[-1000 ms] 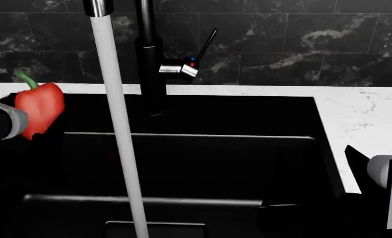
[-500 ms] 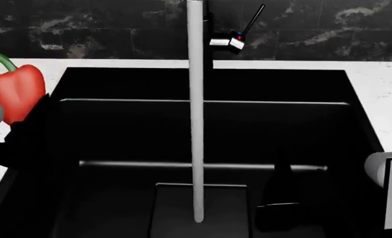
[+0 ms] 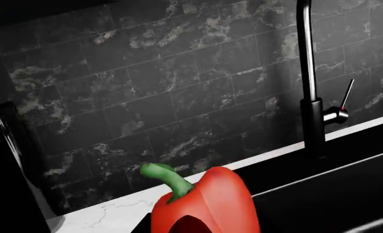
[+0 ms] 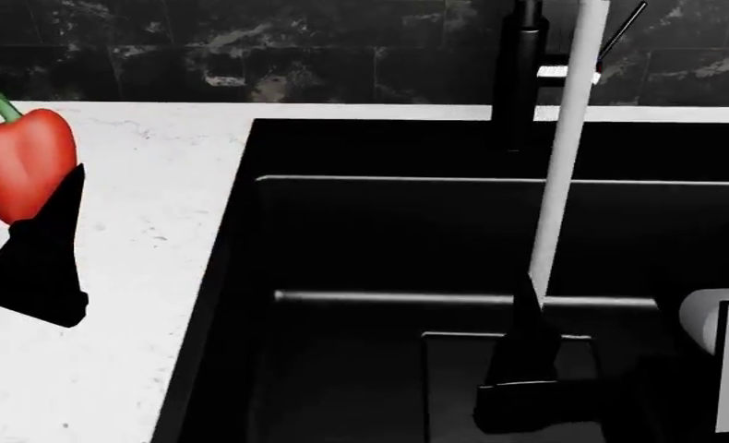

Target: Pick the eggplants and mangos from the sink and place them in one bowl. Place the bell pepper in the other bowl. Then turn off the sink faucet.

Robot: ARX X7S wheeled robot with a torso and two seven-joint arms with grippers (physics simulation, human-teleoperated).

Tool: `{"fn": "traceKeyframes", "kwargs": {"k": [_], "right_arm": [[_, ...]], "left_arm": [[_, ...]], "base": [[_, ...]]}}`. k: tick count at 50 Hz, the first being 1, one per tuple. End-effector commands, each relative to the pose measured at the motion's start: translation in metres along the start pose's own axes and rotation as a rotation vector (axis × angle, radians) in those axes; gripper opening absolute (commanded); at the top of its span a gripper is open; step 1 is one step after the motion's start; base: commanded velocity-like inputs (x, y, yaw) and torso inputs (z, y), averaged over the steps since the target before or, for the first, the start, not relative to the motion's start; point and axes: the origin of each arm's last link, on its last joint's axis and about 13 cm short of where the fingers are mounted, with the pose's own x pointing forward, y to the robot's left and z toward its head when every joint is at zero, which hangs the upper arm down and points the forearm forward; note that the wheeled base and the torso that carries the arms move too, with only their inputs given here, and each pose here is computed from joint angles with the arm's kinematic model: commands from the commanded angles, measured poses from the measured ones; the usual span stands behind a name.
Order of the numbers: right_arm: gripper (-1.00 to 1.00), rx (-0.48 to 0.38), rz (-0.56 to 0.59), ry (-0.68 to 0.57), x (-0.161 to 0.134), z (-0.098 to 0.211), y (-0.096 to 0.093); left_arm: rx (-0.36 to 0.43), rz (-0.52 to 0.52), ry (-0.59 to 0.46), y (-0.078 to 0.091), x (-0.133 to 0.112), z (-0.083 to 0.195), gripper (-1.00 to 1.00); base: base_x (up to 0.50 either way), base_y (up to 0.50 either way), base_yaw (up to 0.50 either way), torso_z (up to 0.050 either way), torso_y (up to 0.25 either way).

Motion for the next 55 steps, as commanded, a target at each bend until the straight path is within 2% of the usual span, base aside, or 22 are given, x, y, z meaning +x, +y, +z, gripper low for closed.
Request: {"fn": "traceKeyframes", "kwargs": {"k": [1,11,17,19,23,45,49,55], "right_arm": [[1.00,-0.006,-0.002,-0.004,-0.001,0.000,-0.001],[1.00,0.003,-0.004,0.003,-0.001,-0.003,-0.001],[1.00,-0.009,0.004,0.012,0.000,-0.004,-0.001],[1.00,-0.019,0.006,0.018,0.000,-0.004,-0.001],[1.00,-0.024,0.009,0.020,0.000,-0.005,-0.001],[1.00,-0.010,0.010,0.009,-0.001,-0.007,-0.001],[1.00,0.003,0.007,0.009,-0.001,-0.006,-0.002],[1.00,0.021,0.005,0.015,0.000,-0.008,-0.001]], "left_arm": [[-0.013,0.005,-0.018,-0.002,0.000,0.005,-1.00],[0.006,0.030,-0.002,0.000,0.002,0.003,-1.00],[0.007,0.041,0.003,-0.005,0.004,0.001,-1.00],[0.010,0.044,0.005,-0.001,0.004,0.002,-1.00],[0.043,0.067,0.009,-0.005,0.007,-0.001,-1.00],[0.047,0.076,0.031,-0.006,0.007,-0.004,-1.00],[0.051,0.076,0.066,-0.007,0.011,-0.005,-1.00],[-0.018,0.046,0.197,-0.011,0.032,-0.004,-1.00]], "base": [[0.00,0.45,0.00,0.000,0.000],[0.00,0.21,0.00,0.000,0.000],[0.00,0.07,0.00,0.000,0.000],[0.01,0.07,0.00,0.000,0.000],[0.03,0.13,0.00,0.000,0.000],[0.05,0.28,0.00,0.000,0.000],[0.01,0.07,0.00,0.000,0.000],[0.00,0.00,0.00,0.000,0.000]]}}
